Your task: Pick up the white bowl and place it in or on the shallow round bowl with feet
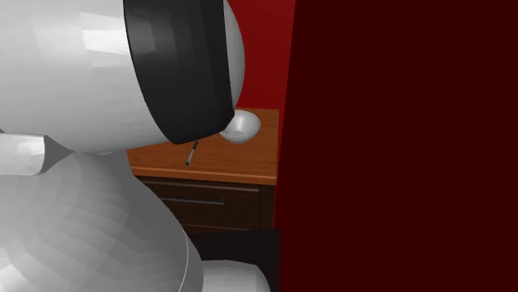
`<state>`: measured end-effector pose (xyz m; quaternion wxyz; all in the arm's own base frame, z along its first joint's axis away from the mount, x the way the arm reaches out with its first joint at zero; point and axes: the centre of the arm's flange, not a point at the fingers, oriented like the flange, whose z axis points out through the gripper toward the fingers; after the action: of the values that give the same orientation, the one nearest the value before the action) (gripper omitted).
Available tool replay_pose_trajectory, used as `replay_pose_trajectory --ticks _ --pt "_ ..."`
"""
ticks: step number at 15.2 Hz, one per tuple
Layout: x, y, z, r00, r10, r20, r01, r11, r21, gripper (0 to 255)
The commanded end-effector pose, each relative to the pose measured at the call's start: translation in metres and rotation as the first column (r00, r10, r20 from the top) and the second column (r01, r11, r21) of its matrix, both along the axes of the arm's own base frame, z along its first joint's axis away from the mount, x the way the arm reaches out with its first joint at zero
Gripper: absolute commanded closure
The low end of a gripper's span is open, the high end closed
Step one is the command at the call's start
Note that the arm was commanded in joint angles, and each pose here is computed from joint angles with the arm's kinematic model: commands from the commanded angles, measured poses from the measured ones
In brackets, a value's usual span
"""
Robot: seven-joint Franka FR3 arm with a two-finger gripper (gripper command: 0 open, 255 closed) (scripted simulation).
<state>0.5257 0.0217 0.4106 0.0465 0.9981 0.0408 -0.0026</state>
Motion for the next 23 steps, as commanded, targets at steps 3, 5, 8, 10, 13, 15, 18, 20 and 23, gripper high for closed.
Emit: replay_pose_trajectory --ticks 3,5,8,10,13,15,18,20,23 --pt "0.000 0.000 0.020 1.000 0.000 0.000 0.000 1.000 0.000 255" --pt "0.000 0.000 0.030 1.000 0.000 0.000 0.000 1.000 0.000 255" --pt "0.000 0.000 0.046 1.000 0.000 0.000 0.000 1.000 0.000 255" --pt "0.000 0.000 0.057 1.000 0.000 0.000 0.000 1.000 0.000 255" --pt "0.000 0.000 0.073 1.000 0.000 0.000 0.000 1.000 0.000 255" --pt "0.000 0.000 0.083 1.000 0.000 0.000 0.000 1.000 0.000 255" --pt "0.000 0.000 0.099 1.000 0.000 0.000 0.000 1.000 0.000 255" --pt "0.000 0.000 0.109 1.000 0.000 0.000 0.000 1.000 0.000 255" --pt "0.022 0.032 0.117 1.000 0.000 0.000 0.000 1.000 0.000 255"
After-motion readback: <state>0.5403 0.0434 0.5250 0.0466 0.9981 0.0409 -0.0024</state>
